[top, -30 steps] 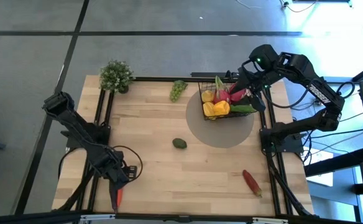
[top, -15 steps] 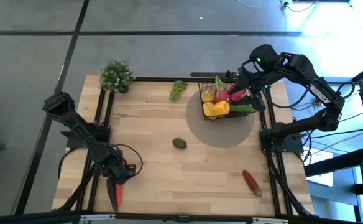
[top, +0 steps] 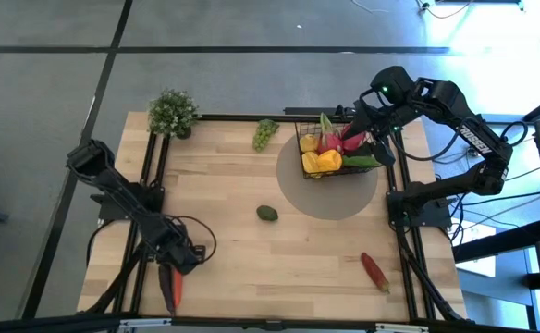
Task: Build produce basket
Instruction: Put the carrot into the wire basket
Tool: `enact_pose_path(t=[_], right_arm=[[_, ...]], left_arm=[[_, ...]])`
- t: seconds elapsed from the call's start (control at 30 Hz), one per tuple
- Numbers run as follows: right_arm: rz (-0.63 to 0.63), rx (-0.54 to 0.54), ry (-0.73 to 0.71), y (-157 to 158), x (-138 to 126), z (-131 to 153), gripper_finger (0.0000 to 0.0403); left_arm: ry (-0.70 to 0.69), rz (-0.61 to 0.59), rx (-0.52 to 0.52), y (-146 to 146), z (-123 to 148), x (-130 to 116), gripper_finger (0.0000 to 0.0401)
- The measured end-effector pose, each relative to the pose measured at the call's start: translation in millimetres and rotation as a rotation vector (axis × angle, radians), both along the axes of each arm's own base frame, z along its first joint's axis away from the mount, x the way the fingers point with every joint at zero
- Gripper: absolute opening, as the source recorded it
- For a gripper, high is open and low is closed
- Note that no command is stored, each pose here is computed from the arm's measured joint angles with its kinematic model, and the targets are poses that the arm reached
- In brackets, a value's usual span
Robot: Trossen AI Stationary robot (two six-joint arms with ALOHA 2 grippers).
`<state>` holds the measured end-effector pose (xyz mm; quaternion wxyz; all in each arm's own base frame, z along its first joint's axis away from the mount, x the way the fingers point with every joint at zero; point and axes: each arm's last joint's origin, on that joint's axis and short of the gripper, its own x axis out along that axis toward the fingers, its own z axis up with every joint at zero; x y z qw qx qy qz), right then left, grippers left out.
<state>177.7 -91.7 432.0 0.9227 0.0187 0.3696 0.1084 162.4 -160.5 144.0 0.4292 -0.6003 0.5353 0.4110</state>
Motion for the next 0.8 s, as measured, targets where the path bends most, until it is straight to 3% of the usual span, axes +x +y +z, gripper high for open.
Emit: enact_pose_path(t=[0.43,0.57,0.8], right_arm=[[0.000,0.000,0.000,0.0,0.0,0.0,0.0240],[0.000,0.000,0.000,0.1,0.0,0.0,0.0240],[0.000,0.000,0.000,0.0,0.0,0.0,0.0240]], left_arm=[[-0.023,-0.040,0.030,-2.2,-1.0,-2.6,0.0199],[-0.029,-0.039,0.032,-2.3,-1.0,-2.3,0.0167],[-0.049,-0.060,0.047,-2.1,-0.6,-1.8,0.0075]])
